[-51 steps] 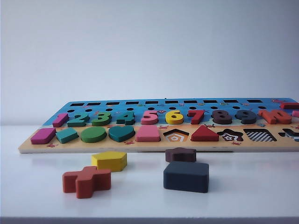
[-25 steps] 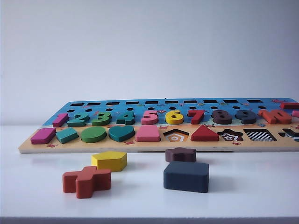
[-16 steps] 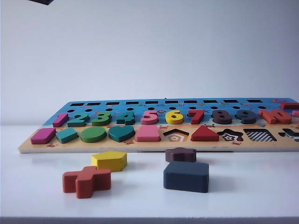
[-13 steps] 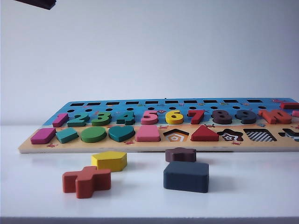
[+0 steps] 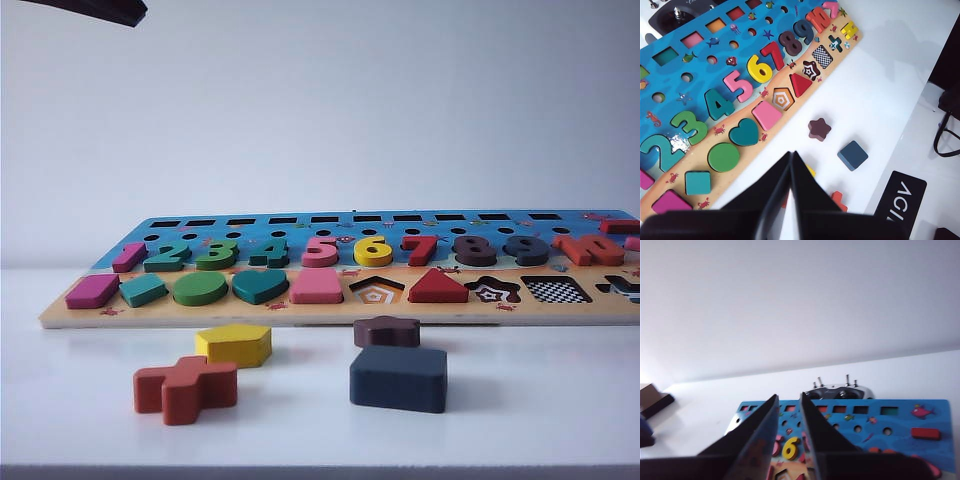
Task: Insert the cube into the slot.
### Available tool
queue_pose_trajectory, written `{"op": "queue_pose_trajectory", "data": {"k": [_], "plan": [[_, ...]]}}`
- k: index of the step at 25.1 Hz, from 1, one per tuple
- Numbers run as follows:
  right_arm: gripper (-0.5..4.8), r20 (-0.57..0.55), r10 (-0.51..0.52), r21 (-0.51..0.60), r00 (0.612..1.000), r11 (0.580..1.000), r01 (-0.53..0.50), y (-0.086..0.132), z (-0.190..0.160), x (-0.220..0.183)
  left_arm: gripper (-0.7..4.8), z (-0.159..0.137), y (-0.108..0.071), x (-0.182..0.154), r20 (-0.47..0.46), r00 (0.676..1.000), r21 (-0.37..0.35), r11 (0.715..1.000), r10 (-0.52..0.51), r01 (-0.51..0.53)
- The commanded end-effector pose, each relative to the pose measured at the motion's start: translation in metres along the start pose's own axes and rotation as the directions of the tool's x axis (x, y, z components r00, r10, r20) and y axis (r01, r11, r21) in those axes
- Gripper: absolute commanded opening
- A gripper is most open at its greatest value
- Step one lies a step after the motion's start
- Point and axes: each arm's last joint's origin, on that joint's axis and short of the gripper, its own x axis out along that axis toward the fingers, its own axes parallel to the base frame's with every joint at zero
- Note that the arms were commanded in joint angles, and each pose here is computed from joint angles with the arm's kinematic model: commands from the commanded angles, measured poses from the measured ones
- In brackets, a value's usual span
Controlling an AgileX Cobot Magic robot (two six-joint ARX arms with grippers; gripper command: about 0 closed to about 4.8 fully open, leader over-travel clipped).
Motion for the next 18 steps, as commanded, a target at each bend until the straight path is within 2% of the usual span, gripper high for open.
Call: {"op": "queue_pose_trajectory", "data": {"k": [1,3,11,14,18], "plan": [[1.19,-0.143,0.112,0.005,0.983,0.994,-0.113,0.007,0.004,-0.003,0.1,0.003,0.0,-0.001,0.016,1.0,0.006,1.0,-0.004,0.004],[1.37,-0.217,0.15,-0.004,0.965,0.988,-0.154,0.01,0.005,-0.004,0.1,0.003,0.0,-0.001,0.016,1.0,0.007,1.0,-0.003,0.003],[1.7,-0.304,0.234,0.041,0.924,0.972,-0.233,0.011,0.002,-0.001,0.1,0.003,0.0,-0.001,0.017,1.0,0.007,1.0,-0.003,0.003],[1.86,-0.373,0.276,0.046,0.886,0.959,-0.28,0.008,0.0,0.012,0.1,0.002,0.0,0.0,0.015,1.0,0.006,1.0,-0.003,0.003],[1.86,-0.418,0.202,-0.016,0.885,0.973,-0.23,0.006,0.007,0.028,0.1,0.002,0.0,0.0,0.016,1.0,0.006,1.0,-0.003,0.003]]}}
